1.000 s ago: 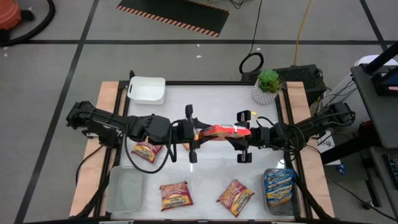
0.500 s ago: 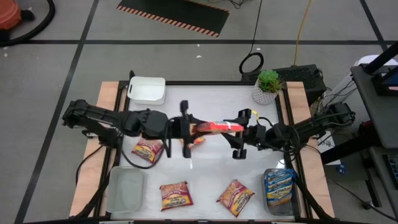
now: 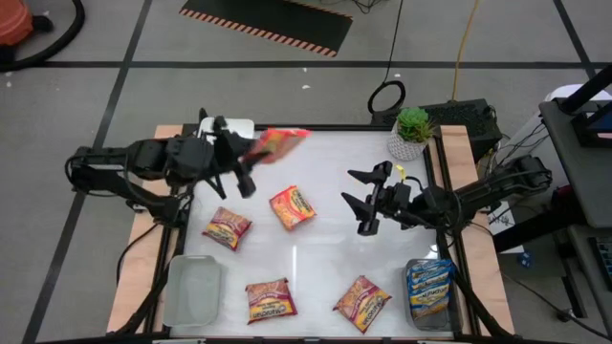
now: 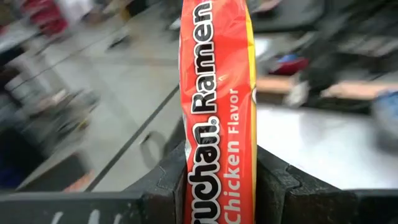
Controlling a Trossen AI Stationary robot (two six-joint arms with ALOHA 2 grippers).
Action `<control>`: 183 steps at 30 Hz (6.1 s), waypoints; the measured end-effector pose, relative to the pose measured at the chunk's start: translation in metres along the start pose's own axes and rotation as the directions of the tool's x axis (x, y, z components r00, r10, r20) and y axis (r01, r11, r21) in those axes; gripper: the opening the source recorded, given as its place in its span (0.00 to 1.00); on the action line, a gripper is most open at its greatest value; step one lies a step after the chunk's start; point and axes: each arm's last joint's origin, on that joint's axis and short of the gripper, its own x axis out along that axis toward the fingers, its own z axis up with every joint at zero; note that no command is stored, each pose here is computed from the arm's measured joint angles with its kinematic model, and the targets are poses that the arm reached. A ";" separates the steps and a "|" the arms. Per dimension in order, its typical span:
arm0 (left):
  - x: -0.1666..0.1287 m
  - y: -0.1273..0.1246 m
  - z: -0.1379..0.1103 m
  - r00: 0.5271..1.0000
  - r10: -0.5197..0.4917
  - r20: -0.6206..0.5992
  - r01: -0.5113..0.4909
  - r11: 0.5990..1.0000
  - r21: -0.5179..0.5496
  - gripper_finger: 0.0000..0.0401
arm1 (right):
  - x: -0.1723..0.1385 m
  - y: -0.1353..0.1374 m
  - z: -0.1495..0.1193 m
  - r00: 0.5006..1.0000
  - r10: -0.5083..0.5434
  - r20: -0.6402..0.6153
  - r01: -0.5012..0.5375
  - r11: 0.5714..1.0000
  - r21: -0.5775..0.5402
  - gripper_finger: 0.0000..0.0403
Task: Sort Maruchan noodles
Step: Put the bottom orange noodle pack into the white bin, then put the orange noodle pack into the white bin
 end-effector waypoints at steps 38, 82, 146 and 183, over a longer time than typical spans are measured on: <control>0.065 0.148 -0.154 0.572 0.428 -0.699 -0.660 0.747 -0.083 0.30 | -0.011 -0.004 0.026 0.998 0.041 -0.038 -0.045 0.992 -0.114 0.65; 0.078 0.171 -0.245 0.470 0.468 -0.748 -0.818 0.550 -0.169 0.30 | -0.023 0.012 0.035 0.999 0.046 -0.014 -0.048 0.974 -0.222 0.65; 0.071 0.022 -0.197 0.829 0.273 -0.489 -0.323 0.946 -0.019 0.56 | 0.063 0.038 -0.065 0.607 0.119 -0.786 -0.276 0.959 -0.068 0.65; -0.018 0.031 -0.166 0.978 0.059 -0.199 -0.121 0.941 -0.315 0.56 | 0.059 0.005 -0.184 0.034 -0.066 -0.997 -0.165 0.984 -0.071 0.65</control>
